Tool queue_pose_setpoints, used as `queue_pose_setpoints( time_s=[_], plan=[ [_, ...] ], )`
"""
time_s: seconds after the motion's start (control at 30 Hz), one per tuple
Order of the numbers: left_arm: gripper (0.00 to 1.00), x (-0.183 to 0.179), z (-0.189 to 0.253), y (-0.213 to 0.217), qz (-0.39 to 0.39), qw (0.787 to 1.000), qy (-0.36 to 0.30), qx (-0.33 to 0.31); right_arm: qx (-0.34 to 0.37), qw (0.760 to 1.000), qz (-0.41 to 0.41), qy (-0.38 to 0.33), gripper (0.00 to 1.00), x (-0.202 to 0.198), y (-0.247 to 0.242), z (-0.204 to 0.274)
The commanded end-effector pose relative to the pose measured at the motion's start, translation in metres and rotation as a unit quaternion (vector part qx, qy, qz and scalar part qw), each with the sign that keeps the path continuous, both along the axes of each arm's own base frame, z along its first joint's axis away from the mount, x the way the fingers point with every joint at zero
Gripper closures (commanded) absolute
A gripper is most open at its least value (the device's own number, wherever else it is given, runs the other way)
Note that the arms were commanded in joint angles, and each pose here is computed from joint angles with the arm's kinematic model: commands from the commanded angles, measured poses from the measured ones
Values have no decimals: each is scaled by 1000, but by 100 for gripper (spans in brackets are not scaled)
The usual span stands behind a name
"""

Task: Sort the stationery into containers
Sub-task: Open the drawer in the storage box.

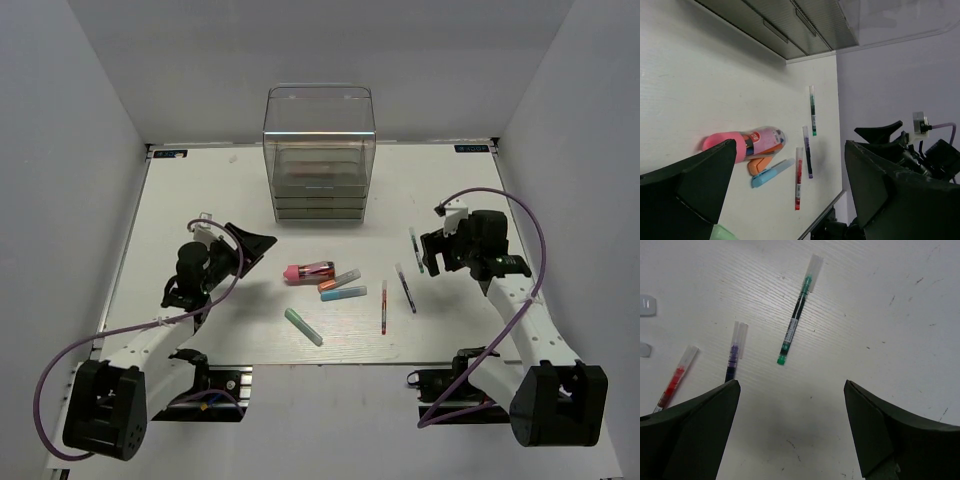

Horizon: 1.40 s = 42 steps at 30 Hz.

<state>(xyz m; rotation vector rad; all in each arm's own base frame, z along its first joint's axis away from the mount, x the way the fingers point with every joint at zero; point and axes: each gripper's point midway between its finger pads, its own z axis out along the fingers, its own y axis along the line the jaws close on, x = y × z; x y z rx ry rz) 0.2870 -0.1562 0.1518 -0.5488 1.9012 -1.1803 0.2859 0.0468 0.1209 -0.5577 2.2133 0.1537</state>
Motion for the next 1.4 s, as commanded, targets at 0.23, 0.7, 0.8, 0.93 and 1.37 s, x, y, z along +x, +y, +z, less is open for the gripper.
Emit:
queue_pose_setpoints(
  time_s=[0.23,0.7,0.8,0.93,1.37],
  plan=[
    [1,6,19,-41,-40,998,-32,-20,-29,987,159,18,10,-15,21,7],
    [49,47,8,-80,15,999,-26,-35,38,986,162,-4,62,-13,42,9],
    [45,59,8,-90,31,998,-43,-45,49,986,159,-15,59,-9,45,12],
    [44,80,30,-94,74,989,-97,-80,58,985,163,-26,59,-6,49,12],
    [43,130,40,-111,108,981,-123,-102,48,986,154,-35,58,-4,44,7]
  ],
)
